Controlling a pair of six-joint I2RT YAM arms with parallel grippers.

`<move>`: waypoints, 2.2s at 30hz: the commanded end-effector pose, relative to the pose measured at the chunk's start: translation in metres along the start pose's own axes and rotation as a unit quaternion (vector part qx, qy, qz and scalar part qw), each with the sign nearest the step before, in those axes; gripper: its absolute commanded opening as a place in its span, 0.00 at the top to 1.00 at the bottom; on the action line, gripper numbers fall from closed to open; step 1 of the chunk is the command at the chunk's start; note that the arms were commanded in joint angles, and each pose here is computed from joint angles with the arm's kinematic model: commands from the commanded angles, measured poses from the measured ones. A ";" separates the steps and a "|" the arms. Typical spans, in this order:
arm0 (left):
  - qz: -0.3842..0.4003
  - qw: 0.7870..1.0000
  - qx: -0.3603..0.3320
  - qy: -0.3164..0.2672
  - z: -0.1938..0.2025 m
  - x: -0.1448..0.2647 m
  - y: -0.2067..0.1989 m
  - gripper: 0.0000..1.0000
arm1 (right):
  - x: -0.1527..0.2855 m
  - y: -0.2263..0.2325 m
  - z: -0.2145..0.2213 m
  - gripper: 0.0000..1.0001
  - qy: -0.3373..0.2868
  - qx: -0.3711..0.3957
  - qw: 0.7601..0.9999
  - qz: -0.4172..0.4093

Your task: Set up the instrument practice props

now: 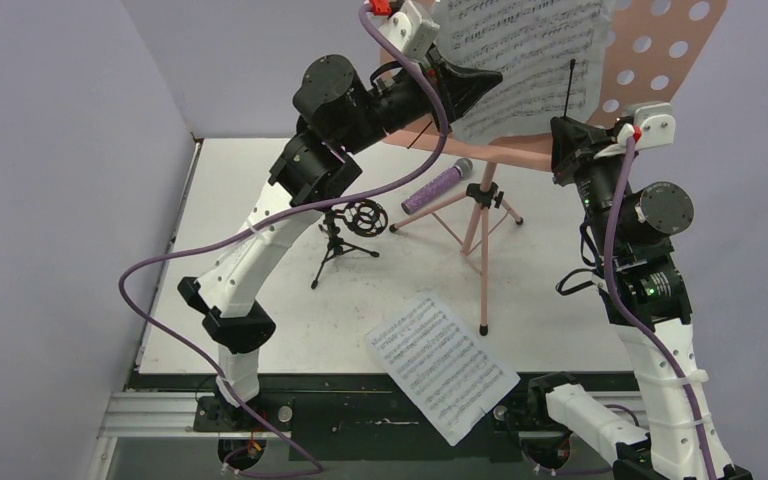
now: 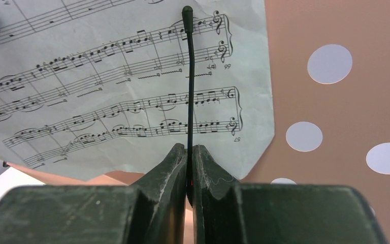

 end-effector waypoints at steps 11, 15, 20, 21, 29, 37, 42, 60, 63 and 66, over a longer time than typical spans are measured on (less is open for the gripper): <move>-0.007 1.000 0.000 -0.019 -0.007 -0.006 0.002 0.79 | 0.008 0.009 -0.025 0.95 -0.045 -0.018 0.998 -0.028; -0.010 1.000 -0.003 -0.018 -0.007 -0.005 0.003 0.71 | 0.006 0.009 -0.023 0.95 -0.041 -0.019 0.999 -0.026; -0.027 1.000 -0.009 -0.011 -0.005 0.000 0.007 0.66 | 0.006 0.008 -0.022 0.95 -0.040 -0.019 0.999 -0.023; -0.029 0.999 -0.010 -0.011 -0.005 0.001 0.007 0.66 | 0.007 0.008 -0.023 0.95 -0.041 -0.020 0.999 -0.024; -0.055 0.998 -0.013 0.016 0.004 0.011 0.013 0.71 | 0.008 0.008 -0.024 0.95 -0.042 -0.020 0.999 -0.023; -0.062 0.998 -0.011 0.024 0.010 0.019 0.013 0.78 | 0.007 0.008 -0.025 0.95 -0.043 -0.019 0.999 -0.023; -0.052 0.999 -0.001 0.013 0.012 0.016 0.010 0.88 | 0.008 0.008 -0.024 0.95 -0.043 -0.021 0.999 -0.025; -0.009 0.999 0.050 -0.016 0.016 -0.003 0.001 1.00 | 0.008 0.013 -0.032 0.95 -0.052 -0.025 0.998 -0.039; -0.004 0.998 0.054 -0.019 0.015 -0.005 -0.001 1.00 | 0.007 0.013 -0.032 0.95 -0.052 -0.026 0.997 -0.041; -0.001 0.998 0.060 -0.019 0.018 -0.007 -0.001 1.00 | 0.008 0.013 -0.033 0.95 -0.054 -0.027 0.997 -0.041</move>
Point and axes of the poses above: each gripper's point midway between its finger pads, its own x axis back along the fingers, its own y axis along the line the jaws close on, z = x × y, the point moved 4 cm from there along x, back along the fingers, and after that the axes turned 4 degrees about -x, right-handed, at the moved point
